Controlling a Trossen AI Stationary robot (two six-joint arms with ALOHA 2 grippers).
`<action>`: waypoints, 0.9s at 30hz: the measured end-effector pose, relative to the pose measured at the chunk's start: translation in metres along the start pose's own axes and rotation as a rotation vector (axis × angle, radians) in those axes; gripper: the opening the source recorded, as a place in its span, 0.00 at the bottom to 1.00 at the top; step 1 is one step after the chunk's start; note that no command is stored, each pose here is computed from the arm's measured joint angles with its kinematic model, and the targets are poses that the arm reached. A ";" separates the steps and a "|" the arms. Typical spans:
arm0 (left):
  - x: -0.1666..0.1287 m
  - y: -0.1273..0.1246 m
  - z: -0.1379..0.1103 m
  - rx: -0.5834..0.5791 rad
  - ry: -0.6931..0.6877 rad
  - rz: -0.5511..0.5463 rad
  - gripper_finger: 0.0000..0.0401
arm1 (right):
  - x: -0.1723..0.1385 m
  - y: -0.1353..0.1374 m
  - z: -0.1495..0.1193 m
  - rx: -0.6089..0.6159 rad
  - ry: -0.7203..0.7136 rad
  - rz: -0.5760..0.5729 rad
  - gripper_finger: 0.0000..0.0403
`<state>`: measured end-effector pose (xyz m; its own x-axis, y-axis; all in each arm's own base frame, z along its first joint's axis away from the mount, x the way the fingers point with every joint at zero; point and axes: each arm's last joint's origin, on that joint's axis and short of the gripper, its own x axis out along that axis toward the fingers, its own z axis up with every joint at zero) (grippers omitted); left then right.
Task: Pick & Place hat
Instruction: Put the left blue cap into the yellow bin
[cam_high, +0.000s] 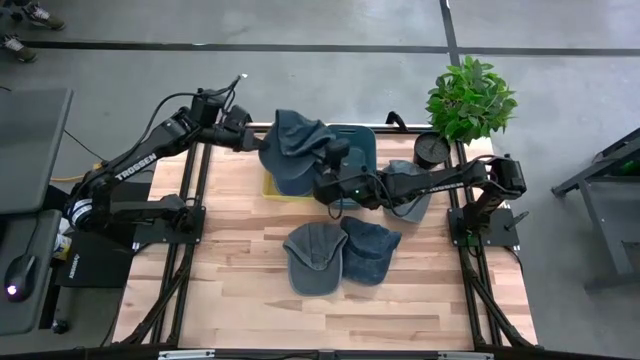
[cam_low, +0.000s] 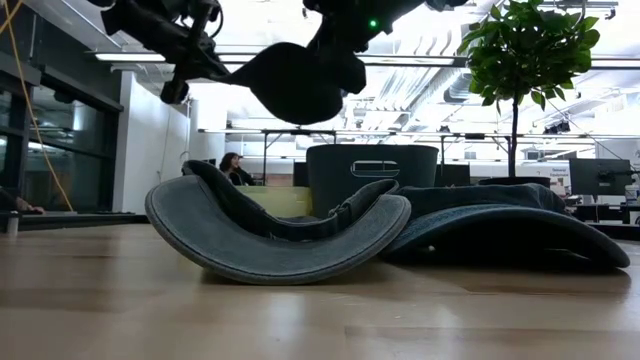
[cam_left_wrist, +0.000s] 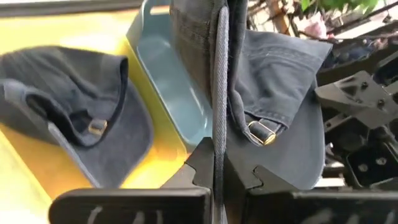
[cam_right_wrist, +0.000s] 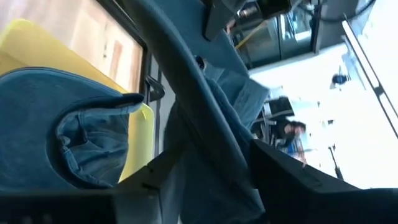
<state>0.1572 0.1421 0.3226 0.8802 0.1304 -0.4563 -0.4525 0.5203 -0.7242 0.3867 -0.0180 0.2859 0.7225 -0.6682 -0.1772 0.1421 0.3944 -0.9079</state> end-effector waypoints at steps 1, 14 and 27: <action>0.000 0.000 0.001 0.001 -0.016 0.007 0.01 | 0.000 0.000 0.000 0.015 0.006 -0.004 0.45; -0.004 0.002 0.006 -0.028 -0.192 0.182 0.01 | -0.008 0.001 0.004 0.270 0.111 -0.107 0.54; 0.001 -0.006 -0.012 -0.094 -0.260 0.376 0.01 | -0.065 -0.004 0.026 0.444 0.310 -0.388 0.53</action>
<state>0.1589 0.1293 0.3199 0.6535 0.5086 -0.5606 -0.7478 0.3190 -0.5823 0.3569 0.0403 0.3105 0.3443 -0.9384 -0.0302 0.6661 0.2668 -0.6965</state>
